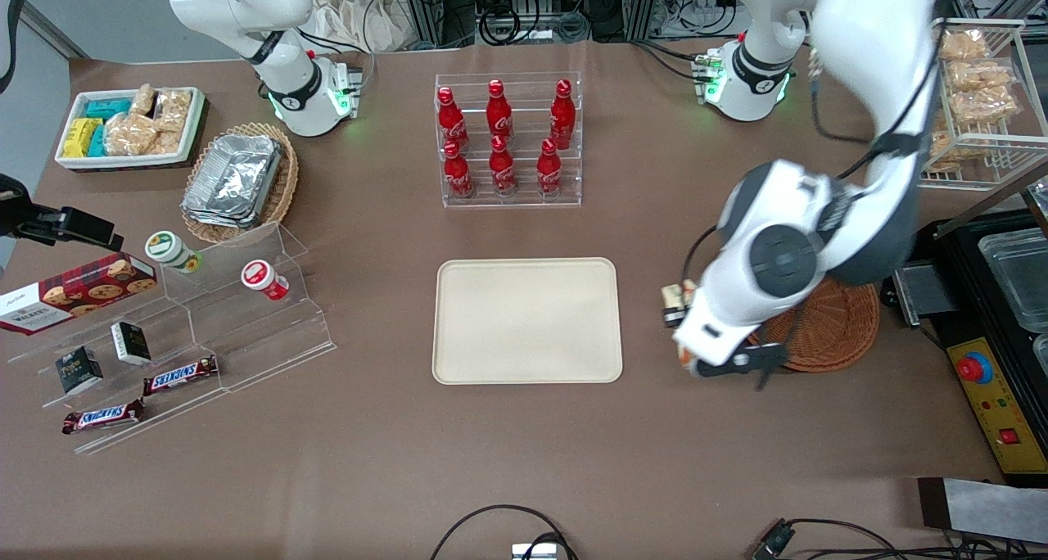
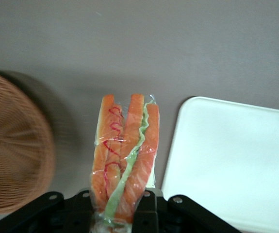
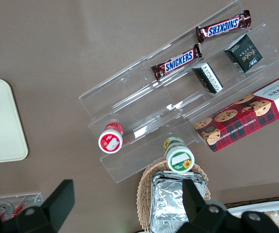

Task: Place sandwich from basket to tray
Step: 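Carry the sandwich with the left gripper over to the beige tray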

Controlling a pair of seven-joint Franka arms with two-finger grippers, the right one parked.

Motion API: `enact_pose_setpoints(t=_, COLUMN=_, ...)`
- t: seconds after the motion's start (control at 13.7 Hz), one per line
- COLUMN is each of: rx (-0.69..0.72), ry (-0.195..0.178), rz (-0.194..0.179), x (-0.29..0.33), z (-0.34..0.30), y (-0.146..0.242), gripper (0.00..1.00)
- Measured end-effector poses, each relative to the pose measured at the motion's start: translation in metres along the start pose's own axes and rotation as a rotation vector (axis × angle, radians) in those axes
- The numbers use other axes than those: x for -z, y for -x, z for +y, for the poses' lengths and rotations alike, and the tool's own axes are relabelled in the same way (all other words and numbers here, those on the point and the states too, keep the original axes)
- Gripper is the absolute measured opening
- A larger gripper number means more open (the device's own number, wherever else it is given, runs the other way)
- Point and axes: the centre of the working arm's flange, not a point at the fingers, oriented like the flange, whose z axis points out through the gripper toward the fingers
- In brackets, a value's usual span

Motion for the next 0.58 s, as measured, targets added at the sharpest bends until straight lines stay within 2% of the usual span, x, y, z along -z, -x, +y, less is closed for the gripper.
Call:
enact_pose_setpoints(t=0.22, rx=0.027, ry=0.028, rz=-0.009, x=-0.051, z=0.048, y=-0.003, gripper=0.2)
enact_pose_setpoints(t=0.44, rx=-0.037, ry=0.005, rz=-0.041, x=-0.082, z=0.091, y=0.029, gripper=0.2)
enact_pose_setpoints(t=0.58, rx=-0.082, ry=-0.005, rz=-0.05, x=-0.104, z=0.117, y=0.053, gripper=0.2)
